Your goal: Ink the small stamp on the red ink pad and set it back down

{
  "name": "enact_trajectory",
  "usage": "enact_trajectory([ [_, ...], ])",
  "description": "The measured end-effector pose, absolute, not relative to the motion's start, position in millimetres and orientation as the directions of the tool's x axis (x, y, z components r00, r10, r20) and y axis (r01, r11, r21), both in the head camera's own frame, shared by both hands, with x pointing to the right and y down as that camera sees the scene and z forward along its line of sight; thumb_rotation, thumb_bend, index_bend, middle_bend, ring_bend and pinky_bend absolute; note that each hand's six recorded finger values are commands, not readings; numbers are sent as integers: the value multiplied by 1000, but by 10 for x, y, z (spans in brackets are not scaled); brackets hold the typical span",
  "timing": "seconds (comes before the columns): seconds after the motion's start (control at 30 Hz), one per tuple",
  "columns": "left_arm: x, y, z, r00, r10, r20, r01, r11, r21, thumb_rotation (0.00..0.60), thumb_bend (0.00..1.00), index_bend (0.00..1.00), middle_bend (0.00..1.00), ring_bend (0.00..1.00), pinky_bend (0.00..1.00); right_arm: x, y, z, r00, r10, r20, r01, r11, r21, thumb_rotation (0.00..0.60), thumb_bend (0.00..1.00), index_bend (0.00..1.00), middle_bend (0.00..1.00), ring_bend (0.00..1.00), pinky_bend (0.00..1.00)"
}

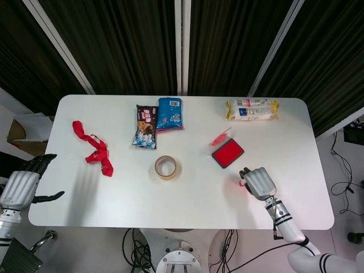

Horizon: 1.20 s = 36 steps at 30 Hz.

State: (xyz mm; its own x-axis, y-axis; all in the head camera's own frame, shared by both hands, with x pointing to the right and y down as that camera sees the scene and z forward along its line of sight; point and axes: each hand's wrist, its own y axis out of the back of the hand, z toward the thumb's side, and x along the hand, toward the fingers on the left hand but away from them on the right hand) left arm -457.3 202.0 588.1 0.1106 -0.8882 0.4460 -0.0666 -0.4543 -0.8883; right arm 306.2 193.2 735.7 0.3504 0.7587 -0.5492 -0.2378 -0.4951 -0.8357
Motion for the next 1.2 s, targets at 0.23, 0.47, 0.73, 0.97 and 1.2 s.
enact_trajectory([
  [0.23, -4581, 2018, 5885, 109, -888, 447, -67, -456, -888, 442, 55, 113, 132, 140, 248, 3057, 1929, 7367, 351, 765, -539, -242, -483, -842, 600, 294, 554, 518, 855, 985],
  [0.47, -4578, 2013, 5886, 111, -888, 446, -70, -455, -888, 442, 55, 113, 131, 140, 248, 3063, 1900, 7343, 349, 775, -527, -231, -474, -850, 600, 301, 582, 537, 855, 984],
  [0.73, -4571, 2001, 5887, 115, -886, 449, -71, -458, -886, 440, 55, 113, 131, 140, 248, 3004, 1682, 7100, 363, 811, -459, -165, -429, -888, 600, 320, 599, 552, 855, 985],
  [0.97, -4553, 1999, 5887, 122, -886, 448, -82, -459, -885, 442, 55, 113, 131, 140, 248, 2856, 1252, 7026, 360, 813, -458, -168, -426, -889, 600, 360, 617, 560, 867, 985],
  [1.2, -4589, 1990, 5885, 111, -886, 450, -77, -459, -885, 442, 55, 112, 131, 140, 248, 2615, 928, 7237, 346, 770, -536, -246, -477, -844, 600, 367, 621, 563, 868, 985],
])
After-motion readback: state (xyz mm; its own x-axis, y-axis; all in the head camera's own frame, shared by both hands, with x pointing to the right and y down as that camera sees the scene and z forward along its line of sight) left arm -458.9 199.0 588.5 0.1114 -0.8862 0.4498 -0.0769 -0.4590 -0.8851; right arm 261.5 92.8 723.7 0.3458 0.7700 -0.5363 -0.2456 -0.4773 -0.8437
